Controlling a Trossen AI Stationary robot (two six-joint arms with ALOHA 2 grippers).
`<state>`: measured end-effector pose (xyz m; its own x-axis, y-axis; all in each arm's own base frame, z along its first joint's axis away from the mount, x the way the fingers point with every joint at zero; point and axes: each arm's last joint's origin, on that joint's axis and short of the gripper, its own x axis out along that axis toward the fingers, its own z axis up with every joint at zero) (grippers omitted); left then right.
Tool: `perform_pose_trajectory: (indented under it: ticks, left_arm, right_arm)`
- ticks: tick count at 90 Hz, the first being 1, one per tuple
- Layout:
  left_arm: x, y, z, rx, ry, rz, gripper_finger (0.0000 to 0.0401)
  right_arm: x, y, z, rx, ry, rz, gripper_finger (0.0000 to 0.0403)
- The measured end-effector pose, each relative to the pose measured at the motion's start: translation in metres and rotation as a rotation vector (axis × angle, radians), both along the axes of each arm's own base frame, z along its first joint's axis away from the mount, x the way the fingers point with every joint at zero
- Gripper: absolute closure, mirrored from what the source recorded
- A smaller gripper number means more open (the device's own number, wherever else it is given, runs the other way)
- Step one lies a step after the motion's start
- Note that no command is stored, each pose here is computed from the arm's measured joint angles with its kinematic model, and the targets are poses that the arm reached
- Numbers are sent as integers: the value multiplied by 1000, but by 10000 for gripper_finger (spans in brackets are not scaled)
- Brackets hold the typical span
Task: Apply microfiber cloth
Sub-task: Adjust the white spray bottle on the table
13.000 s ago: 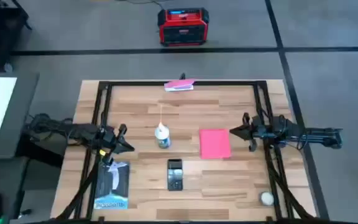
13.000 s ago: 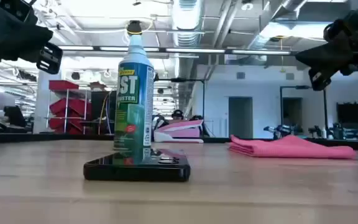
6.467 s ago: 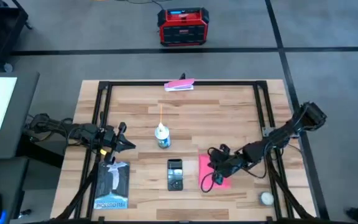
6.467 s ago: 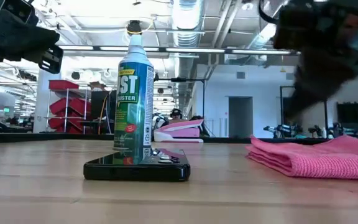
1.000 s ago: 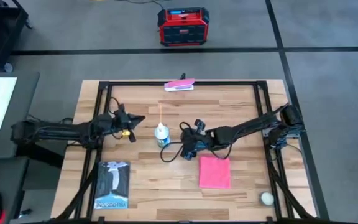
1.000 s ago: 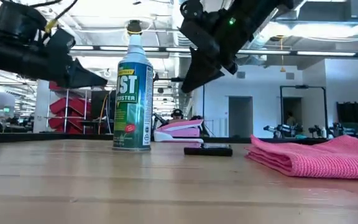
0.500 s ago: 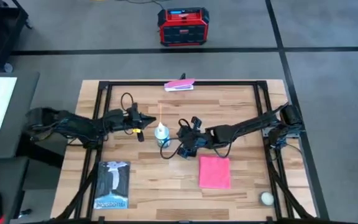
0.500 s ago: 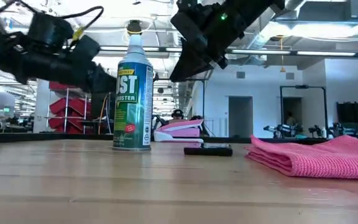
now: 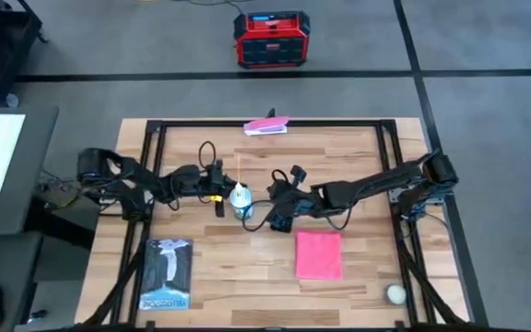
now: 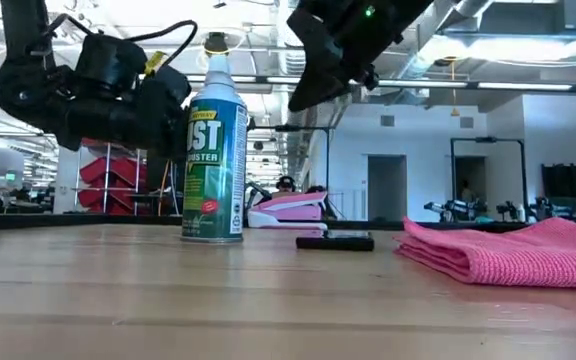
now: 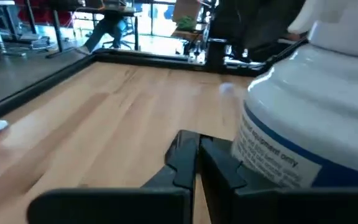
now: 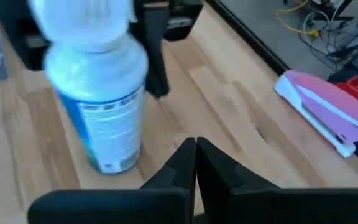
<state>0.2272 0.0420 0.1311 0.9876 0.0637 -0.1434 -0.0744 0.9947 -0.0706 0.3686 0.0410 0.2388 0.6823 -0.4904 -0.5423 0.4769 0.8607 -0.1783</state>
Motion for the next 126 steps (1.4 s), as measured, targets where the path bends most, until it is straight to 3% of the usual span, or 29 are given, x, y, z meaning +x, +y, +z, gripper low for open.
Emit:
perform_pose_trajectory:
  ticks: [43,66,82,106,126]
  left_arm:
    - [4,-37,3,-30,-26,-82,401]
    - [5,-50,5,-25,-48,-61,401]
    - [5,-51,6,-22,-57,-42,401]
    - [4,-62,10,-40,-98,-82,401]
    - [12,-73,18,-45,-132,-128,401]
  right_arm:
    - [-3,8,-2,18,17,6,403]
    - [-7,33,-5,146,2,68,403]
    - [-8,57,-4,205,-91,139,403]
    - [-14,40,-35,224,-134,89,403]
    - [-18,35,-45,231,-169,87,403]
